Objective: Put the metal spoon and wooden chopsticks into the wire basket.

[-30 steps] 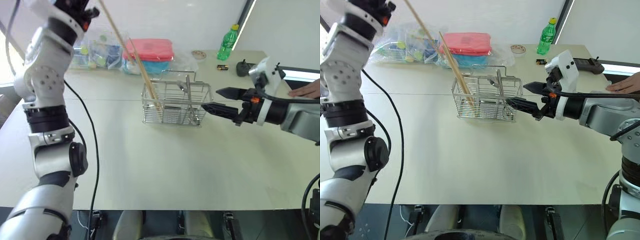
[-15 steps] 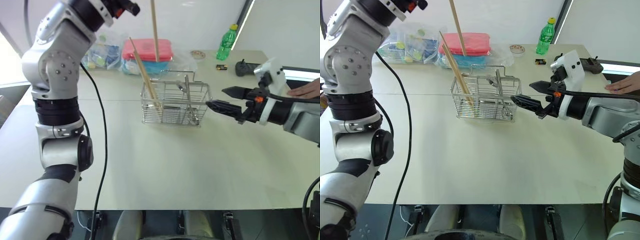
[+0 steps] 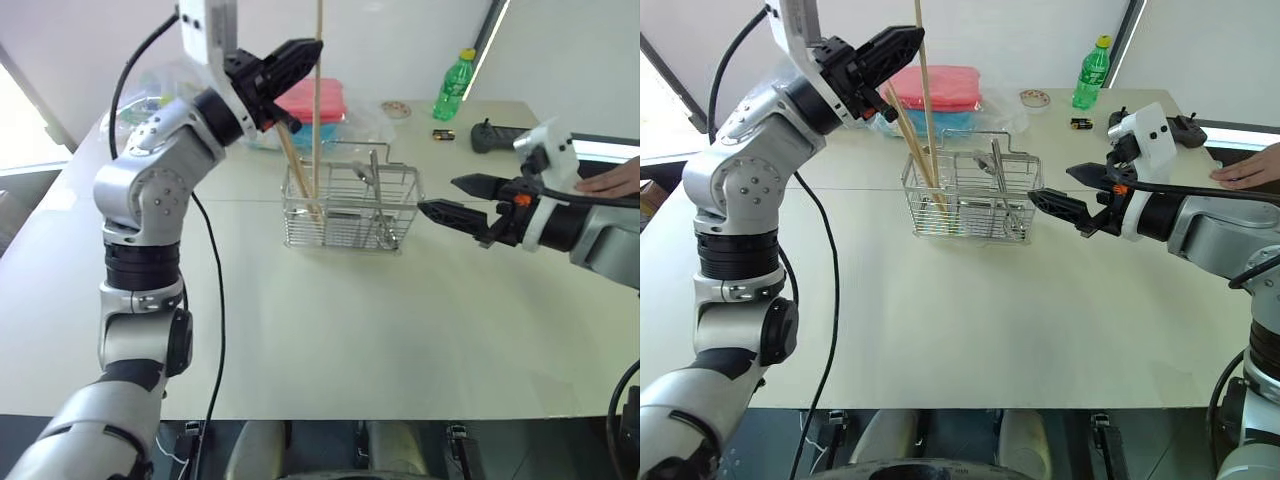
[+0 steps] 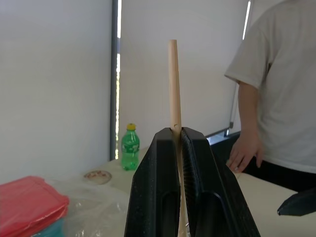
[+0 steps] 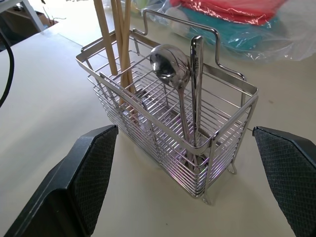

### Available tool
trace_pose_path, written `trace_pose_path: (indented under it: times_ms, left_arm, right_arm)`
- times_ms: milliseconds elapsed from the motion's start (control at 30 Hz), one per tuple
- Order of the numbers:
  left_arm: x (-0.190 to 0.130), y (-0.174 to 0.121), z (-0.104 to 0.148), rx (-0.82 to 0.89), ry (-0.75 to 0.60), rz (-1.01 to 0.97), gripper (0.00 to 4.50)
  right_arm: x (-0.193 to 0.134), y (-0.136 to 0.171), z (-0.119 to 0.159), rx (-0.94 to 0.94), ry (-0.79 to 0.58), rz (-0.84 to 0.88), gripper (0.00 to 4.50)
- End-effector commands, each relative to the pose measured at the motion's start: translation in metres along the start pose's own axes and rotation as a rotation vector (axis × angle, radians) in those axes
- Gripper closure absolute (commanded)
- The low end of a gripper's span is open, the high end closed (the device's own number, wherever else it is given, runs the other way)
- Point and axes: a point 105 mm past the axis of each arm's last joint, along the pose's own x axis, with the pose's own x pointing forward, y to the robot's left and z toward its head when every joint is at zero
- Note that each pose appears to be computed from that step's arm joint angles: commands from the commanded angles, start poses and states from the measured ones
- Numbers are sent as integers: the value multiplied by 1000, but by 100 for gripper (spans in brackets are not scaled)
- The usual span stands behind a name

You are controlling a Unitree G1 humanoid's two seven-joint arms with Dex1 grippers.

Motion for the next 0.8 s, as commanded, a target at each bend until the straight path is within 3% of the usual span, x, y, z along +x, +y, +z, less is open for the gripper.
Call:
trace_pose_path:
  times_ms: [33, 233, 333, 500, 700, 800]
  left_arm:
    - [-3, -4, 5, 52, 5, -22, 290]
    - [-6, -9, -4, 50, 34, -43, 5]
    - [-10, -15, -1, 77, 38, -73, 5]
    - [-43, -13, -4, 164, 281, -195, 5]
    - [-127, 0, -17, 223, 647, -321, 5]
    - [-147, -1, -24, 220, 728, -343, 5]
  right_arm:
    - [-6, 4, 12, -53, -43, 2, 0]
    - [-5, 4, 14, -48, -53, 6, 0]
    - [-6, 1, 12, -49, -48, -1, 0]
    - [-16, -5, 12, -156, -19, 5, 0]
    - [-37, -19, 4, -253, 25, 49, 0]
    - [-38, -27, 1, -255, 25, 33, 0]
